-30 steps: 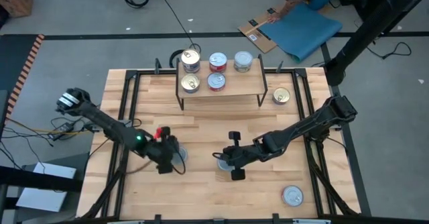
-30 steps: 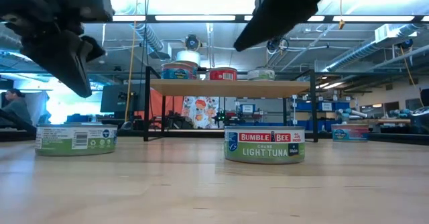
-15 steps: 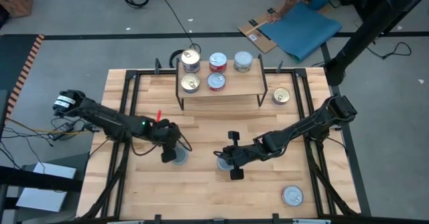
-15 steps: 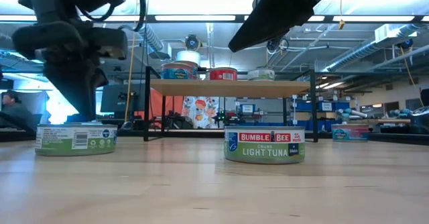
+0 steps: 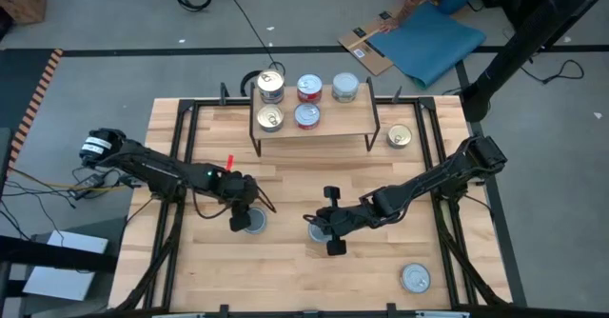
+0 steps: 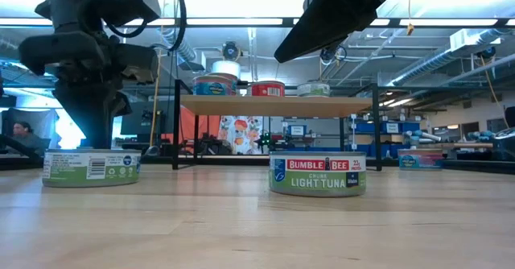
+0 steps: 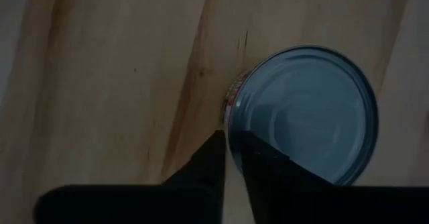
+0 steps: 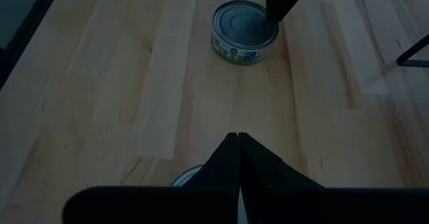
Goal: Stack canned seafood by type on shelf
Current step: Put the green tuna can on the shelf
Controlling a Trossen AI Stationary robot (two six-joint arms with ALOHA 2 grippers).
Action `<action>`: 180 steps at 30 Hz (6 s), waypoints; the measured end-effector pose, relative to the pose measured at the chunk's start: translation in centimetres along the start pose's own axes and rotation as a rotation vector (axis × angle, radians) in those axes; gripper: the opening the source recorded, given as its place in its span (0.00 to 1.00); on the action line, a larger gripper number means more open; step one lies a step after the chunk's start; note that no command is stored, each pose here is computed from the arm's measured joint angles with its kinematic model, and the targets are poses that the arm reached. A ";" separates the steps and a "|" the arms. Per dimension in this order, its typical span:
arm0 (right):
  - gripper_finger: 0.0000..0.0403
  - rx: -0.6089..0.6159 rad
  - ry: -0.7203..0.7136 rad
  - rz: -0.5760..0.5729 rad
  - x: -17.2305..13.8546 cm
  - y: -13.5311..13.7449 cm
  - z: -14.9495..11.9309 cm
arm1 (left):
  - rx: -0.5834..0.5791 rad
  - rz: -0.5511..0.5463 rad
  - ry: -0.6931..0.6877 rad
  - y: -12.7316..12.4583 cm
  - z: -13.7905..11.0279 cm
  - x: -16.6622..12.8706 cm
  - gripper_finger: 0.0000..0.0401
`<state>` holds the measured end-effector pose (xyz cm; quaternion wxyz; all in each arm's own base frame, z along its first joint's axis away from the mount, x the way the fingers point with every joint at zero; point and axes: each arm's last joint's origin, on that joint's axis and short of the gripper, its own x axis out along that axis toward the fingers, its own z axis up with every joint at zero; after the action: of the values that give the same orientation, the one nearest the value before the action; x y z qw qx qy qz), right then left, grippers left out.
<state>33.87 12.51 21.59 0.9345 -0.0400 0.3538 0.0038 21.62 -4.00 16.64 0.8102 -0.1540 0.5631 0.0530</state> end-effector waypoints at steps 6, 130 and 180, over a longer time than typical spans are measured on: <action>0.03 0.000 0.000 0.000 0.0 0.0 0.0 | -0.058 -0.047 0.027 0.7 0.3 0.0 0.01; 0.06 -0.233 0.003 0.077 13.9 -3.5 -0.2 | 0.315 0.030 -0.622 3.5 -1.6 3.6 0.00; 0.34 0.052 0.052 -0.313 9.5 -9.0 4.8 | 0.184 0.278 -0.631 3.7 -2.0 4.6 0.00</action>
<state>44.48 3.74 19.50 0.9149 -0.0707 0.3673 -0.1517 20.57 -1.46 10.99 0.9397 0.0219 0.3032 0.1567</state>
